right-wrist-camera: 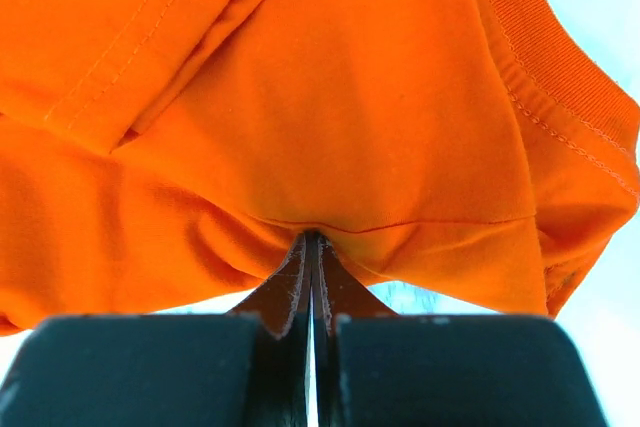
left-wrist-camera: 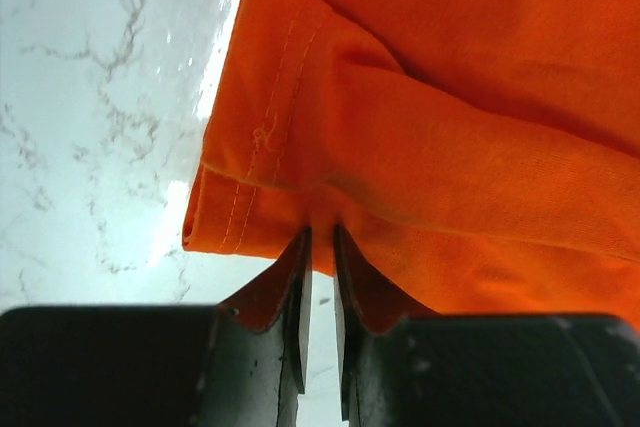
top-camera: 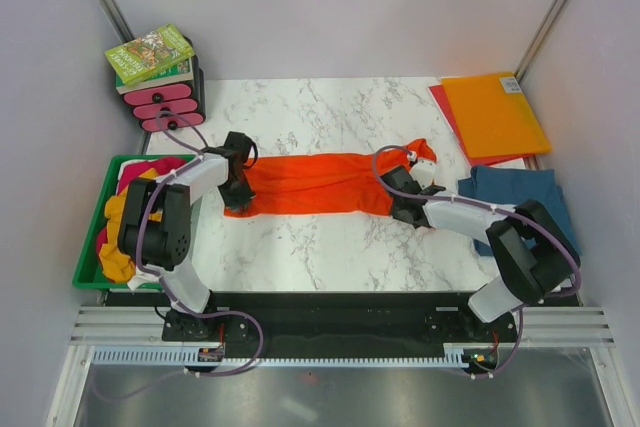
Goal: Fold and stack the t-shirts
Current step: Fold the tshirt
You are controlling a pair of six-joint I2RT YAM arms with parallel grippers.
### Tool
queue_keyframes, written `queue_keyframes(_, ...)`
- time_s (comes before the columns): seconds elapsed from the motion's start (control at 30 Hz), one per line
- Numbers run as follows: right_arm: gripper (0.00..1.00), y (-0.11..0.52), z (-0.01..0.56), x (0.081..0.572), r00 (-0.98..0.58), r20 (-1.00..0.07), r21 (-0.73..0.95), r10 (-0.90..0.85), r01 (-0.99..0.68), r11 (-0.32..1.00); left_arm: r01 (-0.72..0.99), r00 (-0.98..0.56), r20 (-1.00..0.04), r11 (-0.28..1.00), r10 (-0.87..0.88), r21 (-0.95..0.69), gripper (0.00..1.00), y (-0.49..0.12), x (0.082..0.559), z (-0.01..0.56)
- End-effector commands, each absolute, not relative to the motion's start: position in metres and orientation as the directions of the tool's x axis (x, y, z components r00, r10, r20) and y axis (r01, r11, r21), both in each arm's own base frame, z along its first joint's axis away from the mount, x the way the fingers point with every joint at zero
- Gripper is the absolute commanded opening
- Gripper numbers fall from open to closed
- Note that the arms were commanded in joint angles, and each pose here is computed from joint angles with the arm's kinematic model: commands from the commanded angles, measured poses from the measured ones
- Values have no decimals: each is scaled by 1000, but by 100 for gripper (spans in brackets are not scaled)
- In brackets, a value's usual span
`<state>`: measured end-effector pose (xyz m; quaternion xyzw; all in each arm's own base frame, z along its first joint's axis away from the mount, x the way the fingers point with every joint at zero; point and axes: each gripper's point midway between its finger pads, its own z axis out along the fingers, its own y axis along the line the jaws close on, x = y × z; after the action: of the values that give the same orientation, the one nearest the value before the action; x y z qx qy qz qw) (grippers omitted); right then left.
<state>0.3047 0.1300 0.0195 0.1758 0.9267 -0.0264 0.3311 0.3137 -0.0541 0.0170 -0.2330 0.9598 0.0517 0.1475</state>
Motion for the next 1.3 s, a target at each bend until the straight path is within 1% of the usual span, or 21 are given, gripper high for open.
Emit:
queue_keyframes(0.0, 0, 135, 25, 278, -732, -580, 117, 357, 359, 926, -391, -902, -220, 919, -371, 52, 20, -53, 275, 31)
queue_keyframes(0.07, 0, 136, 29, 269, -737, -578, 120, 350, 348, 930, -387, -905, -212, 921, -369, 44, 20, -53, 266, 34)
queue_keyframes(0.23, 0, 140, 37, 252, -743, -572, 131, 347, 335, 933, -375, -902, -242, 926, -358, 27, 20, -50, 254, 51)
queue_keyframes(0.3, 0, 145, 48, 254, -731, -598, 142, 328, 306, 941, -370, -898, -261, 929, -354, 11, 21, -51, 256, 60)
queue_keyframes(0.37, 2, 150, 74, 267, -681, -660, 168, 318, 279, 945, -367, -884, -305, 930, -354, -15, 23, -52, 266, 74)
queue_keyframes(0.4, 5, 152, 84, 273, -667, -686, 167, 293, 247, 954, -369, -868, -346, 929, -357, -33, 28, -52, 275, 83)
queue_keyframes(0.43, 14, 155, 96, 279, -645, -707, 180, 290, 232, 956, -366, -850, -387, 929, -358, -54, 30, -52, 281, 93)
queue_keyframes(0.5, 28, 164, 124, 292, -604, -742, 215, 291, 196, 957, -353, -823, -448, 932, -349, -80, 35, -53, 296, 104)
queue_keyframes(0.53, 39, 166, 129, 295, -603, -751, 205, 268, 173, 963, -355, -820, -454, 932, -349, -75, 36, -52, 300, 103)
queue_keyframes(0.6, 42, 174, 138, 304, -601, -759, 200, 252, 153, 968, -363, -825, -446, 930, -348, -54, 36, -51, 306, 97)
queue_keyframes(0.63, 43, 175, 139, 306, -606, -760, 185, 234, 143, 972, -366, -830, -436, 929, -349, -48, 35, -51, 308, 92)
queue_keyframes(0.67, 42, 177, 136, 309, -610, -759, 172, 226, 147, 974, -370, -848, -402, 929, -346, -20, 34, -51, 309, 78)
queue_keyframes(0.8, 41, 180, 130, 312, -626, -751, 155, 208, 139, 978, -405, -851, -369, 914, -373, 9, 29, -49, 317, 56)
queue_keyframes(0.9, 36, 178, 127, 314, -625, -756, 135, 195, 143, 981, -415, -846, -368, 910, -387, -2, 24, -52, 322, 49)
queue_keyframes(1.07, 35, 179, 124, 316, -624, -761, 118, 179, 138, 983, -450, -825, -396, 893, -403, 28, 23, -41, 333, 47)
queue_keyframes(1.2, 34, 184, 118, 318, -632, -753, 132, 183, 128, 983, -480, -802, -414, 877, -431, 15, 23, -35, 350, 48)
queue_keyframes(1.27, 34, 186, 111, 318, -644, -745, 123, 175, 124, 985, -485, -809, -391, 874, -440, 19, 22, -34, 355, 39)
